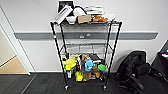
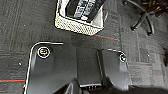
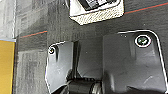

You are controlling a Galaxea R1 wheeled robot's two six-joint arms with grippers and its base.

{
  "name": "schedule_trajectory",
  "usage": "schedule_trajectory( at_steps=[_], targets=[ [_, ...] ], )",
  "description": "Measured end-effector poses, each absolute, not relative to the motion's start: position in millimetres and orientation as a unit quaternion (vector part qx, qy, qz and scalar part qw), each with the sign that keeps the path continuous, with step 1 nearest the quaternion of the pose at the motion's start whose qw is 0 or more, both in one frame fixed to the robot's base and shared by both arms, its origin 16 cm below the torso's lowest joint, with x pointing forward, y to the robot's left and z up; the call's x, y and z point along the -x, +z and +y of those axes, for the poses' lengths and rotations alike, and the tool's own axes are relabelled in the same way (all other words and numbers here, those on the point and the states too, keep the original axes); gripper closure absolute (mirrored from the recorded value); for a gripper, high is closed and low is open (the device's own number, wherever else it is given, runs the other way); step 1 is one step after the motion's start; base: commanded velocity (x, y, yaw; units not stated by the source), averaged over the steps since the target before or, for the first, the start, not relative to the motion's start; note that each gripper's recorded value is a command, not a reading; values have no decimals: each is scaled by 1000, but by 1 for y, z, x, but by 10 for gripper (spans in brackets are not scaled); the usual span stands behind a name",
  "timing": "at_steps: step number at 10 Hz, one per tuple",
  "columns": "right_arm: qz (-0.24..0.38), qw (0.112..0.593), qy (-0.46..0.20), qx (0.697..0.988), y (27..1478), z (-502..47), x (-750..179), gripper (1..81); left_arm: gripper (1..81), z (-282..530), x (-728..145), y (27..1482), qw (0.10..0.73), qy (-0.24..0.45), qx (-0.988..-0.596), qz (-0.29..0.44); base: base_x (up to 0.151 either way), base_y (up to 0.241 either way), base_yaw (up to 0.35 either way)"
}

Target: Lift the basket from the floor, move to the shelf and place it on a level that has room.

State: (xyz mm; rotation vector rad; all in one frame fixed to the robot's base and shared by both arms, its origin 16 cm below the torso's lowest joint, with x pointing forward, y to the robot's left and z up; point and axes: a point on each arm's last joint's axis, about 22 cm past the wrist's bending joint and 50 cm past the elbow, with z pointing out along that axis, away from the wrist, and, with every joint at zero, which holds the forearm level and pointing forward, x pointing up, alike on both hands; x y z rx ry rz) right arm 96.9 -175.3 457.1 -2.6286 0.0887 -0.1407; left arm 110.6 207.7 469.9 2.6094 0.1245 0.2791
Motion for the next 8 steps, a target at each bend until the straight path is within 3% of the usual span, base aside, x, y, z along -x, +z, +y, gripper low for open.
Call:
schedule_trajectory(
  at_steps=[4, 8],
  targets=[
    [33, 251, -51, 966, 457, -176, -95, 10, 10, 209, -109, 469, 253, 102, -961, 46, 69, 0, 0],
    [33, 250, -55, 966, 457, -177, -100, 10, 10, 205, -115, 470, 256, 106, -960, 46, 0, 0, 0]
  ],
)
